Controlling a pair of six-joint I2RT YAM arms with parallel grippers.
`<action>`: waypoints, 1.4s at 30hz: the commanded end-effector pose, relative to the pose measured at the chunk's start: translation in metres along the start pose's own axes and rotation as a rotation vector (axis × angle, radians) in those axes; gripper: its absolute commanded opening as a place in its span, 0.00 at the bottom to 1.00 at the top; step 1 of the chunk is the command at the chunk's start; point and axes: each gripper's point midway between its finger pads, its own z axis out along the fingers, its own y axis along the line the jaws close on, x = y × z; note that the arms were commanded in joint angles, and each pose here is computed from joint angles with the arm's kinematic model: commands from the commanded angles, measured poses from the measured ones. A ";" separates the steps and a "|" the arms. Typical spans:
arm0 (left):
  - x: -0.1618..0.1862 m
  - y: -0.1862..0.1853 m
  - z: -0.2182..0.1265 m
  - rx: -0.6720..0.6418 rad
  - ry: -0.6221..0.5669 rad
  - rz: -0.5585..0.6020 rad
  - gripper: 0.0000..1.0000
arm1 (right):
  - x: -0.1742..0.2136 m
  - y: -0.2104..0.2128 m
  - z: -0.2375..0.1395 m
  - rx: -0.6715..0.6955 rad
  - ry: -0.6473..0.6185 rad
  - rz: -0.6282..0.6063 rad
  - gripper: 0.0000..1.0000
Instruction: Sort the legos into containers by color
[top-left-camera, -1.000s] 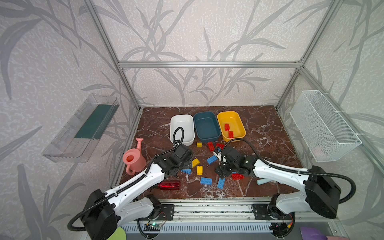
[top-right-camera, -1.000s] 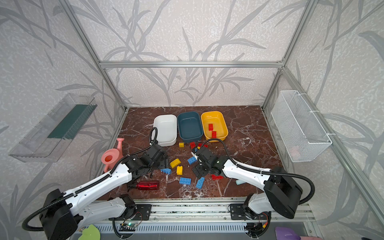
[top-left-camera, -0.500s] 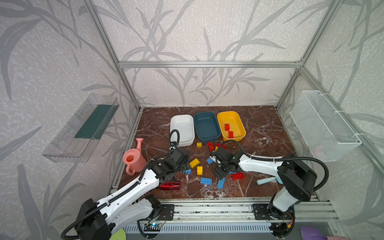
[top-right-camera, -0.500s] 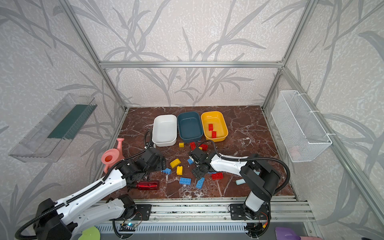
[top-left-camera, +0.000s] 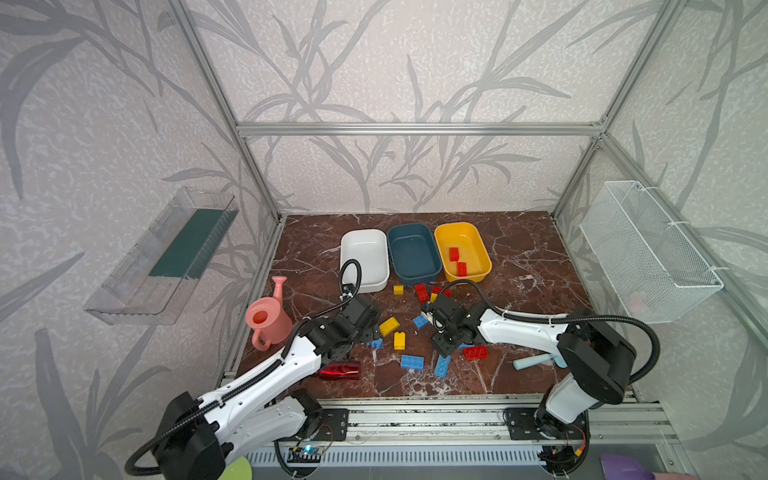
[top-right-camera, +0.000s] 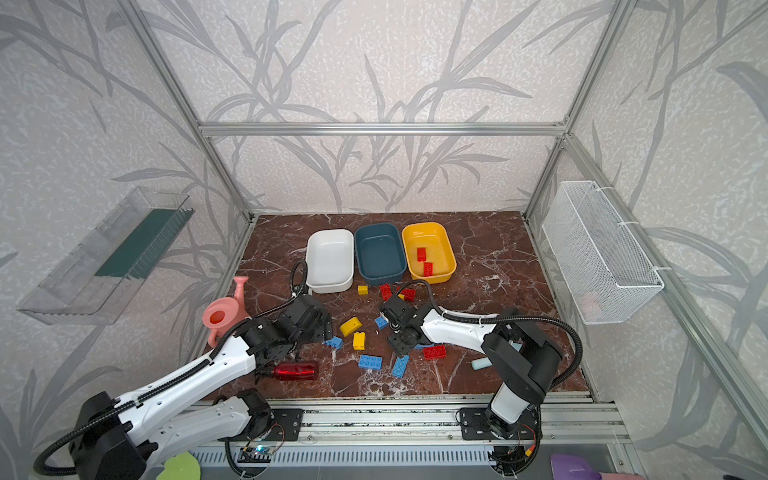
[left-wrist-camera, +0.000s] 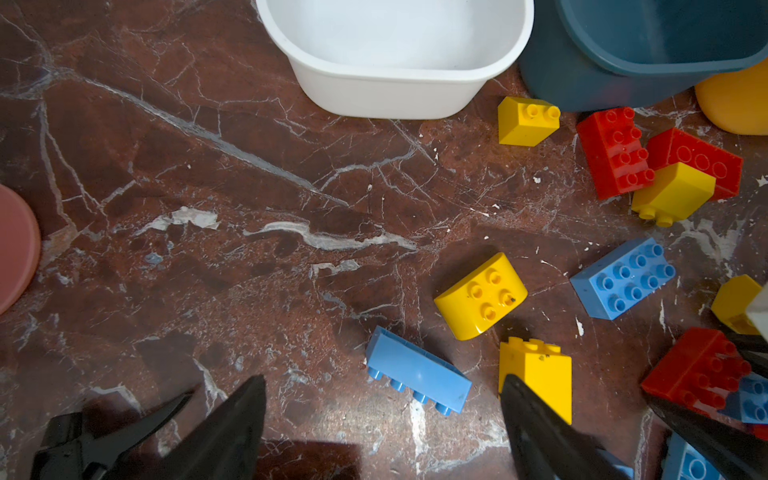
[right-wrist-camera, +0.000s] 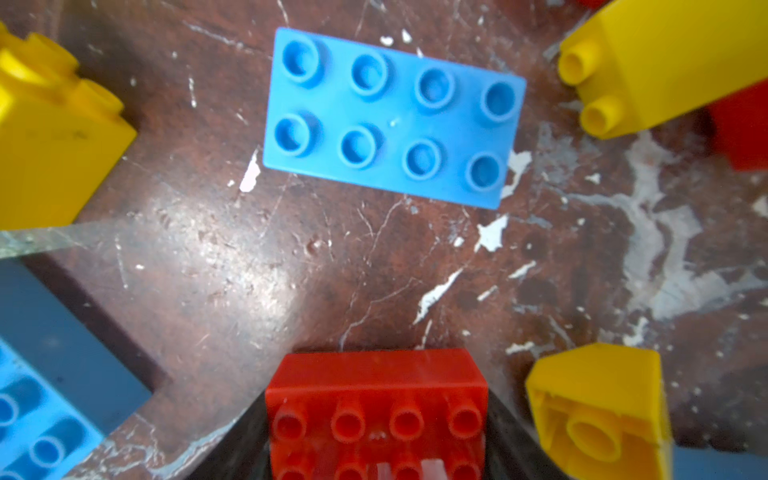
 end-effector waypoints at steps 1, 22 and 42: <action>-0.012 -0.001 -0.009 -0.009 -0.021 -0.002 0.88 | -0.009 -0.004 -0.023 0.021 -0.039 0.015 0.60; -0.007 -0.011 -0.009 0.038 0.013 0.017 0.88 | -0.143 -0.158 -0.101 0.068 -0.377 0.420 0.58; -0.002 -0.007 -0.008 0.028 0.028 0.013 0.87 | -0.155 -0.230 -0.051 0.129 -0.317 0.536 0.74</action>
